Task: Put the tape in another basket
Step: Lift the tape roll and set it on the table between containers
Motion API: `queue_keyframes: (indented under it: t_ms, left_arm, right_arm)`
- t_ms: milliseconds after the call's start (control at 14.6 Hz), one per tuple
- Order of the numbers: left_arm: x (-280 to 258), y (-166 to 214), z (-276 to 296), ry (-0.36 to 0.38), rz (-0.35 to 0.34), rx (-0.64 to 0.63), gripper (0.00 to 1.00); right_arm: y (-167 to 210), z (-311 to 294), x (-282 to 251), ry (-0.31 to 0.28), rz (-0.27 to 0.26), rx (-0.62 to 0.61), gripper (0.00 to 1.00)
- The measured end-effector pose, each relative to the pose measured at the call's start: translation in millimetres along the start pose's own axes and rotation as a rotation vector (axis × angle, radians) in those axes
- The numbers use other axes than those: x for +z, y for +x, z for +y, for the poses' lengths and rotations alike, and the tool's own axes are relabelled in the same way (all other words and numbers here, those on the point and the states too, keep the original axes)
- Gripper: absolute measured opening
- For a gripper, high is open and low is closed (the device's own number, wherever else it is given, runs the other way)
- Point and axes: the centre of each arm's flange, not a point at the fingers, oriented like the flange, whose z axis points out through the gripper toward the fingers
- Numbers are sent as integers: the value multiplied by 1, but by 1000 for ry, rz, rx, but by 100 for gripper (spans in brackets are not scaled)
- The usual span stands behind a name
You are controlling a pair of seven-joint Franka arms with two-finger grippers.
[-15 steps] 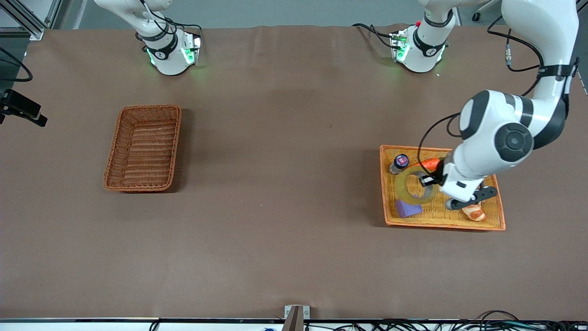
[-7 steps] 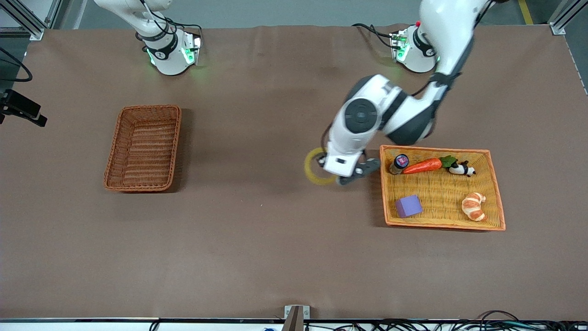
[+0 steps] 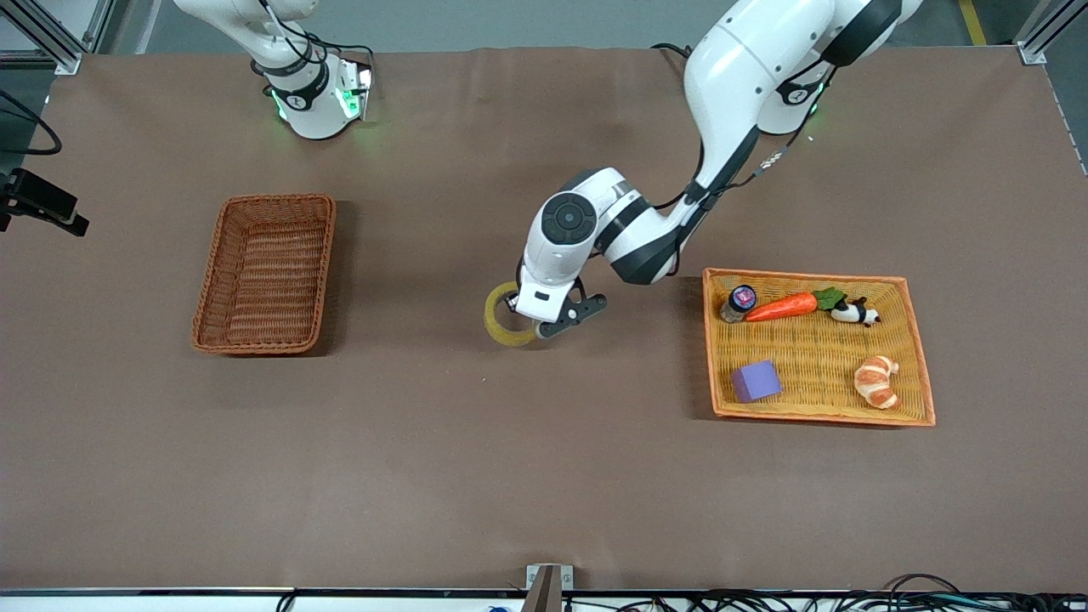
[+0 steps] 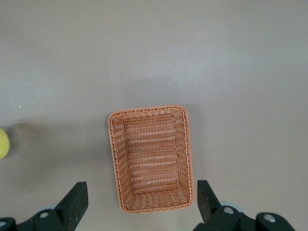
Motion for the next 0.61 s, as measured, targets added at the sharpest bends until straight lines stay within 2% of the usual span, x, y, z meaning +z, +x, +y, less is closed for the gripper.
queue_keyframes:
  t_ms: [273, 478, 615]
  left_arm:
    - [38, -13, 0, 10, 47, 32, 22]
    - [29, -13, 7, -9, 58, 34, 46]
    - [15, -4, 12, -30, 75, 26, 67]
  right_arm:
    - [3, -48, 8, 12, -7, -92, 100]
    - [15, -107, 34, 16, -13, -186, 100]
    - [29, -140, 63, 29, -22, -226, 100]
